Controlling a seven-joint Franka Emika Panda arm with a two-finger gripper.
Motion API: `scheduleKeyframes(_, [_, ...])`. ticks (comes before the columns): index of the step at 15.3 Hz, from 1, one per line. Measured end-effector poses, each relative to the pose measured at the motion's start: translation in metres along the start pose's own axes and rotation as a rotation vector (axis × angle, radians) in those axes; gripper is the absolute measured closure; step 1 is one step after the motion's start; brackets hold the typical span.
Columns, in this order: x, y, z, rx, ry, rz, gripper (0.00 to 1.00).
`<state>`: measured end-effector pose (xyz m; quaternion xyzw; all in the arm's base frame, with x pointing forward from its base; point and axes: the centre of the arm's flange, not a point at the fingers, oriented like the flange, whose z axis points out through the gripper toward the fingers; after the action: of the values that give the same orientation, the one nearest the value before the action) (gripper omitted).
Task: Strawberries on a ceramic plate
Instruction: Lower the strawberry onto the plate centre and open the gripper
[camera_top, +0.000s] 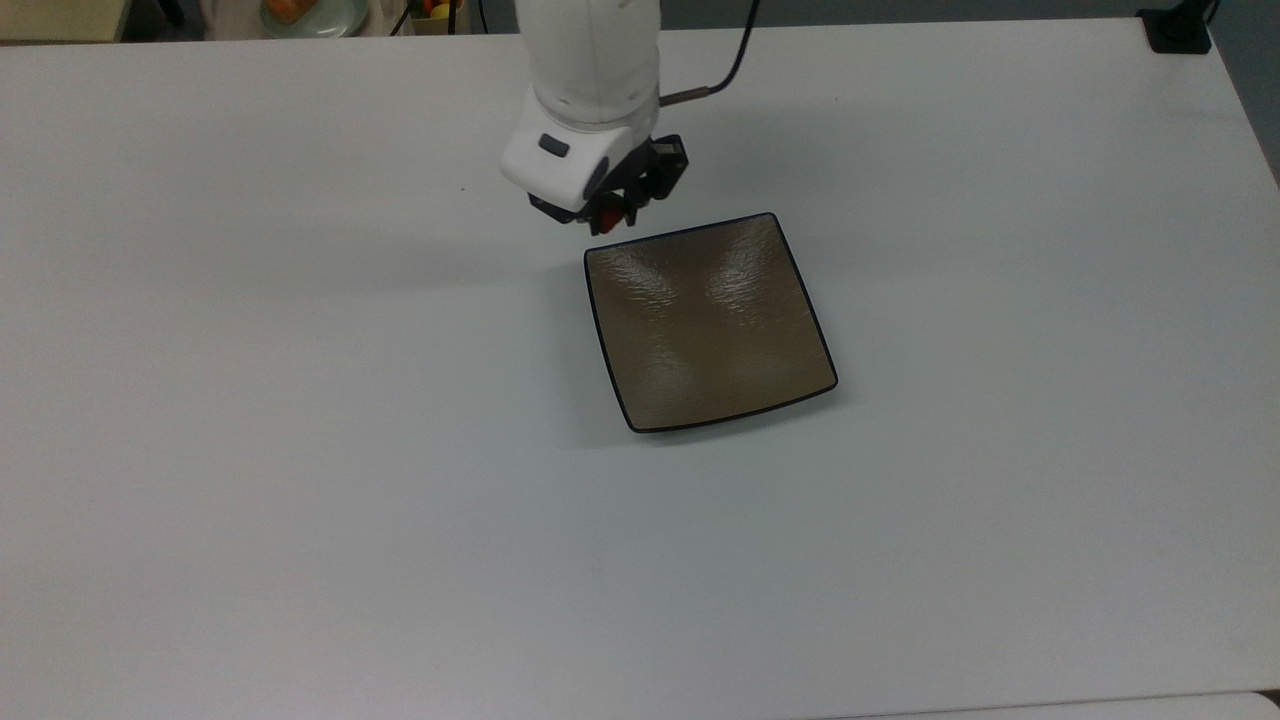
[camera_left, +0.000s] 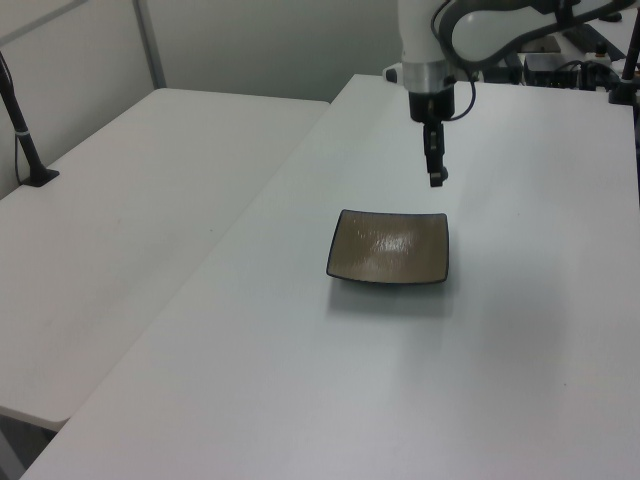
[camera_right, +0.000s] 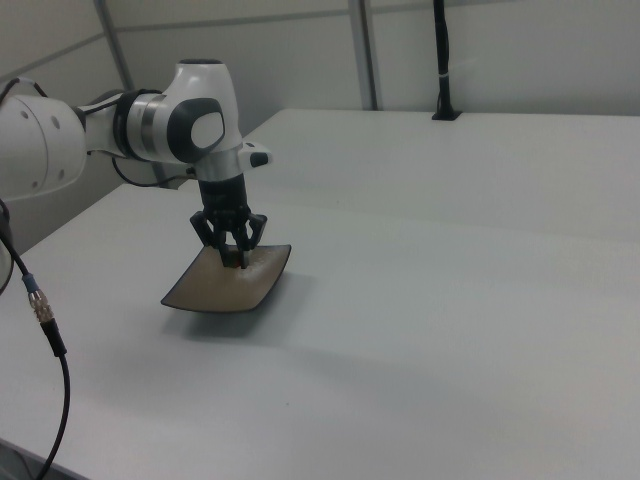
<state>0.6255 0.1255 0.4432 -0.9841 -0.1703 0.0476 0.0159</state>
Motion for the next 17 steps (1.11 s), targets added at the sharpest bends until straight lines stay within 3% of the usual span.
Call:
scheduleKeyframes(11, [0.042,-0.052,0.071,0.027,0.232,0.066,0.67])
scheduleKeyframes(17, [0.044,-0.058,0.099,0.031,0.241,0.068,0.67])
